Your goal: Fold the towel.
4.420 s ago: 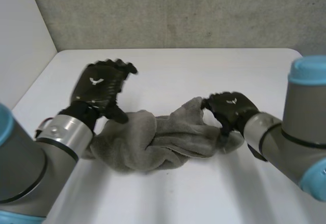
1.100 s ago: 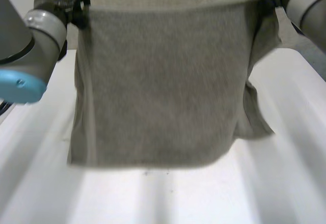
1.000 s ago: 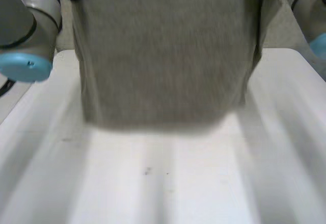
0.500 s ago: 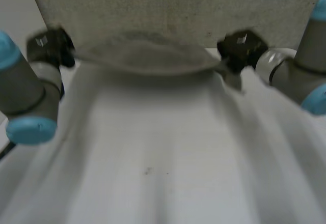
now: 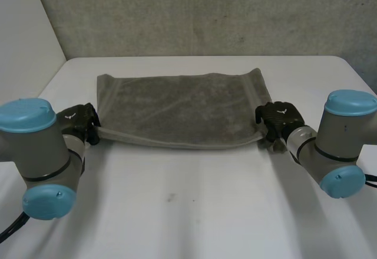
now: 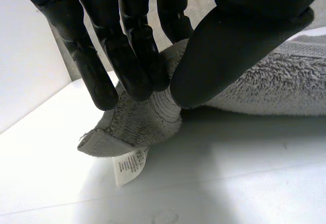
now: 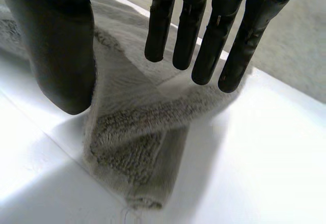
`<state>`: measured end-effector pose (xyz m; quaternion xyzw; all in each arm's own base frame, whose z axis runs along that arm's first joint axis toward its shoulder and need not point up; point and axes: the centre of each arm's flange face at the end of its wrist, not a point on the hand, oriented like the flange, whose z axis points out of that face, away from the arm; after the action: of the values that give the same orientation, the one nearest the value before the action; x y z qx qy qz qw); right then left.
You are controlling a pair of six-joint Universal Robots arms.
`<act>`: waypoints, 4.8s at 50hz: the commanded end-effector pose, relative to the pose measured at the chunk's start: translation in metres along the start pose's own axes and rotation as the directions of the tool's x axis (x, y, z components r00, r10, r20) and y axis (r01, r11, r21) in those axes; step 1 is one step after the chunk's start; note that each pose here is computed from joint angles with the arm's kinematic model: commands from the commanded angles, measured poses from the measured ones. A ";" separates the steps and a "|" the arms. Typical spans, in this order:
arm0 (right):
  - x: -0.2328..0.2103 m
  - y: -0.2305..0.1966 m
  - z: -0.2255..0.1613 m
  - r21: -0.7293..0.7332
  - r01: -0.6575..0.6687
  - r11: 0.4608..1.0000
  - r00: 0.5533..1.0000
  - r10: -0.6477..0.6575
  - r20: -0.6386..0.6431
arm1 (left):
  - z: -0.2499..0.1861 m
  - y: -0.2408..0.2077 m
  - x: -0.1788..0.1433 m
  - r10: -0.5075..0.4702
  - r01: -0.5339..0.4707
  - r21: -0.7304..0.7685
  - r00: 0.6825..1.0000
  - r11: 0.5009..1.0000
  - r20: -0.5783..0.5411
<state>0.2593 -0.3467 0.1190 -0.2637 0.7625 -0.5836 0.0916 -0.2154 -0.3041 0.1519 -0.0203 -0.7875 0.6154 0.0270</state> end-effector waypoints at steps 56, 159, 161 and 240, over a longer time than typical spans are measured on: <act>0.033 -0.074 -0.066 0.068 0.331 0.941 0.932 -0.314 -0.179 | -0.044 0.000 -0.010 0.173 -0.173 -0.033 0.985 0.984 -0.007; 0.040 -0.088 -0.082 0.004 0.234 0.972 0.953 -0.228 -0.198 | -0.014 -0.079 0.023 0.286 -0.256 0.257 0.954 0.932 -0.085; 0.042 -0.077 -0.086 -0.029 0.219 0.975 0.956 -0.221 -0.193 | -0.025 -0.072 0.020 0.276 -0.248 0.234 0.957 0.940 -0.094; -0.062 -0.099 -0.055 0.292 0.485 0.825 0.871 -0.484 -0.079 | -0.031 -0.027 -0.016 0.081 -0.071 0.156 0.995 0.985 -0.057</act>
<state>0.2214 -0.3454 0.2306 -0.3551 0.6172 -0.6919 -0.1196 -0.1972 -0.2818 0.1859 -0.0675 -0.7348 0.6742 0.0299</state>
